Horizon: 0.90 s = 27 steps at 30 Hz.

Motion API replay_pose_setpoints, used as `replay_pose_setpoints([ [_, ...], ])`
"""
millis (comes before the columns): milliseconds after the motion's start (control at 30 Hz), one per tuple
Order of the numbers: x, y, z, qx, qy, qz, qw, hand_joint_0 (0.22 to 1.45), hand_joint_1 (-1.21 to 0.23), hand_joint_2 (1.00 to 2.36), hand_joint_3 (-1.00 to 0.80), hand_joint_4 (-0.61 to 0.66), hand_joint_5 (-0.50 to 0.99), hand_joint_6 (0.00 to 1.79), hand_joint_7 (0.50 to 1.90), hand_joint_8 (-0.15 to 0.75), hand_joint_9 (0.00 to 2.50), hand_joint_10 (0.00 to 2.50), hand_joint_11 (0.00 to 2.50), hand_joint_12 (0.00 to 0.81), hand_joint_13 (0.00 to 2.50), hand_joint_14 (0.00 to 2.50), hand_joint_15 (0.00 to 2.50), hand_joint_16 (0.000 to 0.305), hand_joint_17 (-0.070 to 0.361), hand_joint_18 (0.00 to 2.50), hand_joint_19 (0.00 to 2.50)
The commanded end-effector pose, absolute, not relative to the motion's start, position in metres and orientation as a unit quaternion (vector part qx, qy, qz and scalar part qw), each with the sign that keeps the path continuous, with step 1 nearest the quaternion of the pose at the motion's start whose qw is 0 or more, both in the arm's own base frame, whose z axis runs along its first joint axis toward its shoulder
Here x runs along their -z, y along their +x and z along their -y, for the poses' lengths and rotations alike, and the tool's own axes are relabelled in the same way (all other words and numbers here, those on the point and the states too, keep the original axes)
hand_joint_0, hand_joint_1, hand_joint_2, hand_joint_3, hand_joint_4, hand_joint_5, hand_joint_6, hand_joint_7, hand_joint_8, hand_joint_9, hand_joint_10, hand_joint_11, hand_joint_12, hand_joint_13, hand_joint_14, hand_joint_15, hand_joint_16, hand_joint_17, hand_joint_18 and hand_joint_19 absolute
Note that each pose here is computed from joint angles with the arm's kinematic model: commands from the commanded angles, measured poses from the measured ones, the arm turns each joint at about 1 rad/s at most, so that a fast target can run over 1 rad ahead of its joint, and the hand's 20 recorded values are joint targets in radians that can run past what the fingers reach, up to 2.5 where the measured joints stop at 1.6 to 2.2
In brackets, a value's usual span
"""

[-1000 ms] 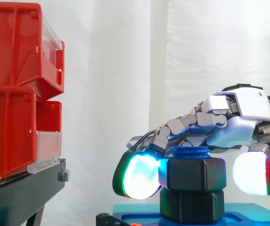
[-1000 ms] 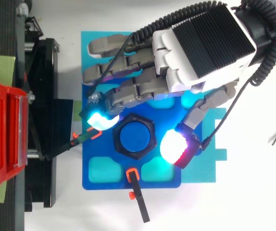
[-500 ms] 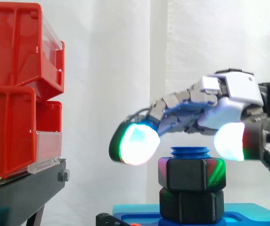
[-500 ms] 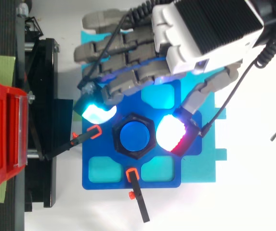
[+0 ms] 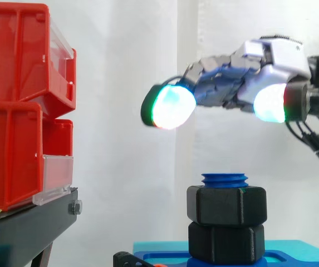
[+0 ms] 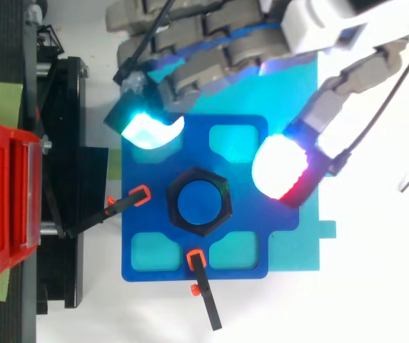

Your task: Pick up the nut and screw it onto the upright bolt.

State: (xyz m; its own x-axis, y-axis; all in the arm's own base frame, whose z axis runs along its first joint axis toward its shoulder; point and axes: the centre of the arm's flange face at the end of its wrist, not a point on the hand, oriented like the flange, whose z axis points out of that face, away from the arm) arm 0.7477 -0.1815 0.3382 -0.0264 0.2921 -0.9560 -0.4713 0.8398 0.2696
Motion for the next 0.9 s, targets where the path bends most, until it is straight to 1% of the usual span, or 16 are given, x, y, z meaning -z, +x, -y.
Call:
replay_pose_setpoints([
  [0, -0.359, 0.728, 0.181, -0.271, -0.061, -0.684, 0.675, 0.44, -0.52, 1.00, -0.50, 0.11, -0.23, 0.50, 0.62, 0.232, 0.27, 0.00, 0.00, 0.388, 0.00, 0.00, 0.00, 0.054, 0.122, 0.00, 0.00],
  [100, -0.370, 0.707, 0.174, -0.268, -0.051, -0.700, 0.660, 0.47, -0.54, 1.00, -0.50, 0.13, -0.24, 0.50, 0.60, 0.219, 0.22, 0.00, 0.00, 0.372, 0.00, 0.00, 0.00, 0.052, 0.116, 0.00, 0.00],
  [133, -0.374, 0.698, 0.173, -0.263, -0.045, -0.702, 0.661, 0.47, -0.54, 1.00, -0.50, 0.14, -0.24, 0.50, 0.59, 0.221, 0.21, 0.00, 0.00, 0.378, 0.00, 0.00, 0.00, 0.053, 0.118, 0.00, 0.00],
  [167, -0.375, 0.694, 0.172, -0.259, -0.041, -0.702, 0.662, 0.48, -0.54, 1.00, -0.50, 0.14, -0.25, 0.50, 0.59, 0.222, 0.13, 0.00, 0.00, 0.376, 0.00, 0.00, 0.00, 0.053, 0.120, 0.00, 0.00],
  [200, -0.380, 0.680, 0.171, -0.246, -0.027, -0.700, 0.670, 0.48, -0.54, 1.00, -0.50, 0.14, -0.25, 0.50, 0.59, 0.226, 0.11, 0.00, 0.00, 0.379, 0.00, 0.00, 0.00, 0.053, 0.120, 0.00, 0.00],
  [233, -0.380, 0.680, 0.171, -0.246, -0.027, -0.700, 0.670, 0.48, -0.54, 1.00, -0.50, 0.15, -0.25, 0.50, 0.60, 0.226, 0.07, 0.00, 0.00, 0.378, 0.00, 0.00, 0.00, 0.055, 0.124, 0.00, 0.00],
  [267, -0.383, 0.666, 0.169, -0.234, -0.015, -0.695, 0.680, 0.48, -0.51, 1.00, -0.50, 0.14, -0.26, 0.50, 0.61, 0.218, 0.02, 0.00, 0.00, 0.371, 0.00, 0.00, 0.00, 0.055, 0.123, 0.00, 0.00],
  [400, -0.392, 0.650, 0.167, -0.223, -0.007, -0.680, 0.699, 0.48, -0.52, 1.00, -0.50, 0.12, -0.27, 0.50, 0.61, 0.208, 0.00, 0.00, 0.00, 0.362, 0.00, 0.00, 0.00, 0.055, 0.123, 0.00, 0.00],
  [567, -0.389, 0.632, 0.164, -0.223, -0.002, -0.689, 0.689, 0.48, -0.52, 1.00, -0.50, 0.12, -0.28, 0.50, 0.57, 0.205, 0.00, 0.00, 0.00, 0.361, 0.00, 0.00, 0.00, 0.054, 0.122, 0.00, 0.00],
  [700, -0.396, 0.622, 0.162, -0.225, -0.001, -0.688, 0.690, 0.48, -0.52, 1.00, -0.50, 0.12, -0.29, 0.50, 0.56, 0.209, 0.00, 0.00, 0.00, 0.362, 0.00, 0.00, 0.00, 0.055, 0.124, 0.00, 0.00],
  [867, -0.401, 0.614, 0.163, -0.221, 0.007, -0.686, 0.693, 0.49, -0.53, 1.00, -0.50, 0.11, -0.28, 0.50, 0.60, 0.206, 0.00, 0.00, 0.00, 0.358, 0.00, 0.00, 0.00, 0.054, 0.123, 0.00, 0.00],
])
